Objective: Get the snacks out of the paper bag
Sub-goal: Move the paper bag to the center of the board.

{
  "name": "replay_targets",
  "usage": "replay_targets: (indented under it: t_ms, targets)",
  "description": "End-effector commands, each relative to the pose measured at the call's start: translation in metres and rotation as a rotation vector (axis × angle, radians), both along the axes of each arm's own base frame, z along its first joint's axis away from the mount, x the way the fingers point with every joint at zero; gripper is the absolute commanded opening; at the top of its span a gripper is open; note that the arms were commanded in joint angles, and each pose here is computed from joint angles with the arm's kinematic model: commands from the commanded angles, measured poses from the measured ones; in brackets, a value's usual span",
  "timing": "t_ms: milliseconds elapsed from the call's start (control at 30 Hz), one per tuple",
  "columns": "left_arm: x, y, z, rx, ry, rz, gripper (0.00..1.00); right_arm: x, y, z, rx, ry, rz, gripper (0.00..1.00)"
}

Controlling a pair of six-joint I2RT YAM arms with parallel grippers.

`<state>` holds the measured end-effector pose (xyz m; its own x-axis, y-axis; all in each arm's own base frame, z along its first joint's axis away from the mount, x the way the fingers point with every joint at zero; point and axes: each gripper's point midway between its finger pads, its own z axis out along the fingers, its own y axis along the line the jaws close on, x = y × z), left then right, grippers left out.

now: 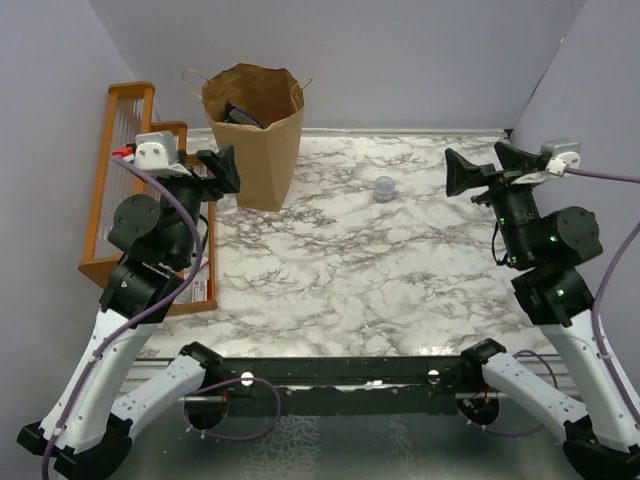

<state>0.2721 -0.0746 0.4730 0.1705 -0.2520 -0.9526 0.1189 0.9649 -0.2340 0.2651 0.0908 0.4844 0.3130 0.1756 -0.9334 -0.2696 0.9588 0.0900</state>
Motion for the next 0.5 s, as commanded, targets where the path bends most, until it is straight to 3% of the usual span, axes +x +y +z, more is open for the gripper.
replay_targets:
  t_ms: [0,233,467]
  targets:
    - [0.019,-0.009,-0.016,0.028,-0.02,-0.02,0.9,0.038,-0.002,-0.038,0.026,0.081,-0.05,0.99]
    - [0.048,-0.021,-0.072,0.102,0.021,-0.055,0.95,0.098,-0.021,-0.127,0.057,0.274,-0.157,0.99]
    - [0.062,-0.031,-0.118,0.164,0.038,-0.106,0.98,0.132,-0.035,-0.207,0.139,0.467,-0.197,0.99]
